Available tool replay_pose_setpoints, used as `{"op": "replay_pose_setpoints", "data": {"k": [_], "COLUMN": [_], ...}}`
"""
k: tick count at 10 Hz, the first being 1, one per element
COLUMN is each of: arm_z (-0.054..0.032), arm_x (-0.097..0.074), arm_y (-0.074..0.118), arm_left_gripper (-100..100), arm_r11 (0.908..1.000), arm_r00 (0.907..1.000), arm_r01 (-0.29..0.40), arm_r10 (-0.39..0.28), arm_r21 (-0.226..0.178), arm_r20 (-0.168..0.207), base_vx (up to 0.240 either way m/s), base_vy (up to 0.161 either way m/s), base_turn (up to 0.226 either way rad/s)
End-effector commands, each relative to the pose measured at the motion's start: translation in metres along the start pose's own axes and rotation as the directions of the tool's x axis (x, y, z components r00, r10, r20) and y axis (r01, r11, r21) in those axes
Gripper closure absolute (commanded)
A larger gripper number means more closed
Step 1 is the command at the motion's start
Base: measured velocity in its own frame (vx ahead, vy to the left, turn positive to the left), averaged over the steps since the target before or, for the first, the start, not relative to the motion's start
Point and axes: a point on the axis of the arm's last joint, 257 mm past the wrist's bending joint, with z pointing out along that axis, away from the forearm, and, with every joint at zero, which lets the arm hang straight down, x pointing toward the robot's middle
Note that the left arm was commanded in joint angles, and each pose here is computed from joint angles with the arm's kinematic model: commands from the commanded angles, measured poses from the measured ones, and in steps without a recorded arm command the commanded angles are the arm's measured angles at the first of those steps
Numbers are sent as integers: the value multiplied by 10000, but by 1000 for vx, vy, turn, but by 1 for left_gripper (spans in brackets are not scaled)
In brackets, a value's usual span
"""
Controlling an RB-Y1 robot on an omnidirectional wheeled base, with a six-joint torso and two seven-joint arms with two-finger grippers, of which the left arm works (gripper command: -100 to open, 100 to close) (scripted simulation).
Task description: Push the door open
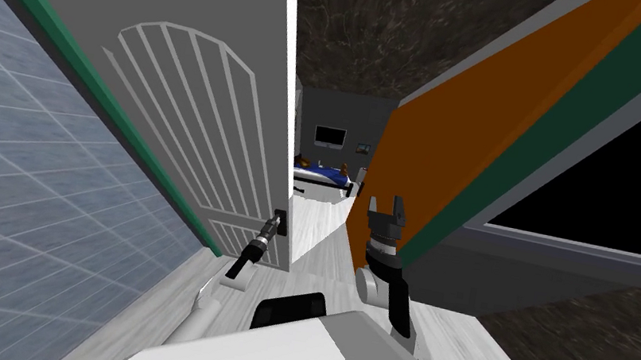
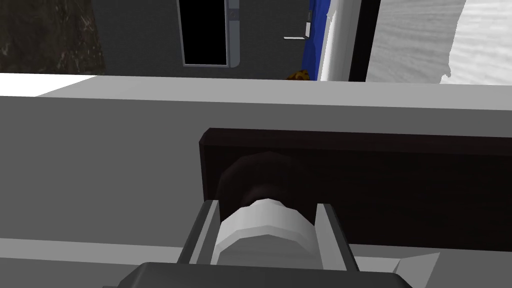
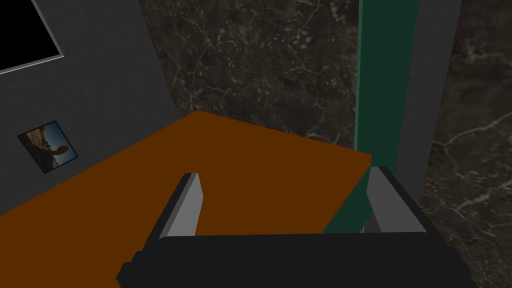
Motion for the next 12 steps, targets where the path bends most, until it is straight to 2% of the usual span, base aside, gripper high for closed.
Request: {"op": "replay_pose_setpoints", "data": {"k": [1,2,5,12], "arm_z": [-23,10,27,64], "arm_x": [4,-64,-175,-559], "arm_y": [35,0,-2,-5], "arm_left_gripper": [100,100,100,100], "arm_r11": [10000,10000,10000,9999], "arm_r00": [10000,9999,9994,9933], "arm_r01": [20,-20,-56,-148], "arm_r10": [-20,20,57,151], "arm_r21": [-65,-2,-7,-38], "arm_r20": [2,129,355,1145], "base_vx": [0,82,142,166], "base_vy": [0,-54,-61,-106], "base_turn": [0,25,39,51]}}
